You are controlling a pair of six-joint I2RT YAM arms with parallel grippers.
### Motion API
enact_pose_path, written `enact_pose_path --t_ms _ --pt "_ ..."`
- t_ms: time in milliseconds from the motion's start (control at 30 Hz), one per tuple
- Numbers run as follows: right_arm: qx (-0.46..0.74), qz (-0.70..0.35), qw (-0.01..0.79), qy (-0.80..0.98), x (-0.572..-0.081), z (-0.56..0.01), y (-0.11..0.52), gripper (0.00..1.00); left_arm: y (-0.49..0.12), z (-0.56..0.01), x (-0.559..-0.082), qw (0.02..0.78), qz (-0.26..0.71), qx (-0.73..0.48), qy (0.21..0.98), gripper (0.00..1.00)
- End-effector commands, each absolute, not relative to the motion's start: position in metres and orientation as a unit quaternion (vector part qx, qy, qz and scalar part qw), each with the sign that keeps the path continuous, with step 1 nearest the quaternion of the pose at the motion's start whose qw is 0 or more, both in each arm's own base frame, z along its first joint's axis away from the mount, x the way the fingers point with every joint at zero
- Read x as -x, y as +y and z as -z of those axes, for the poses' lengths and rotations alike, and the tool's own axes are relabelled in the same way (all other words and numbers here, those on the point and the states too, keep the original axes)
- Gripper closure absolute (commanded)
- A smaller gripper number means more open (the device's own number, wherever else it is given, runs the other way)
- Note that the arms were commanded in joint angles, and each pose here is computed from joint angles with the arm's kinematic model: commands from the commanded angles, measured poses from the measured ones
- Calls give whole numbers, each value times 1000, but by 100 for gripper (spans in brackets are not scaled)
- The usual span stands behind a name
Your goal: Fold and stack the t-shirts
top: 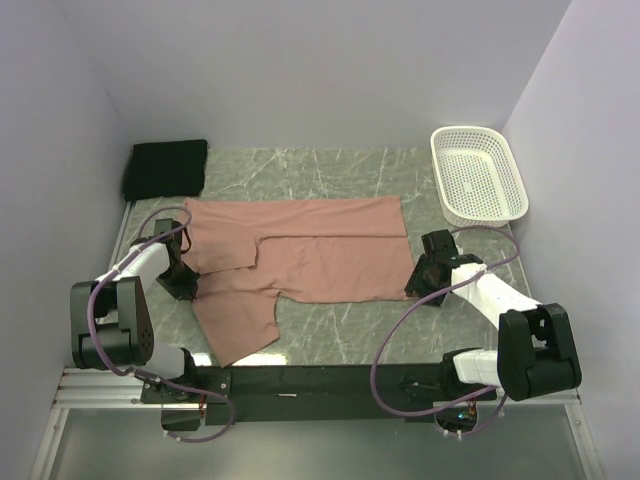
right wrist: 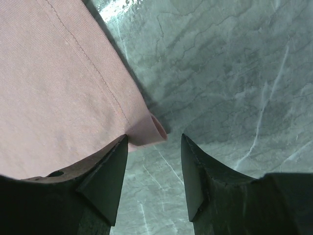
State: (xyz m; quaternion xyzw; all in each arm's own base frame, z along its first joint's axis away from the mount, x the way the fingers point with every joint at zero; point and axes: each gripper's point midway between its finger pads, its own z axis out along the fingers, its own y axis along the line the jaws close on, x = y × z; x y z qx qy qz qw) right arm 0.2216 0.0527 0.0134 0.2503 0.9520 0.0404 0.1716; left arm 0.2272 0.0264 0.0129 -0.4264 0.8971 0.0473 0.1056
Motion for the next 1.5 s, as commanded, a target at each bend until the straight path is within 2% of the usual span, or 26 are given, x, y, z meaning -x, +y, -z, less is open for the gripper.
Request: enact_pose_path --t_ms 0,400,500,600,633,867,1467 --pt "-264 -38 183 946 -227 -15 50 46 25 -4 -216 77 -52 422 902 99" --pt "-265 -7 152 952 -219 1 43 52 23 -6 -216 78 -44 437 895 99" --pt "-264 5 147 953 -218 1 40 59 23 -7 -216 75 -42 437 895 99" --pt "-265 10 147 953 -219 -1 38 71 25 -9 -215 72 -42 440 894 99" --pt "-264 13 147 953 -219 -2 37 78 26 -9 -214 69 -43 442 893 99" --pt "-275 46 141 950 -213 -12 14 100 32 -24 -216 74 -48 443 892 99" --pt "-291 27 157 943 -212 -35 5 100 35 -54 -206 75 -32 446 891 99"
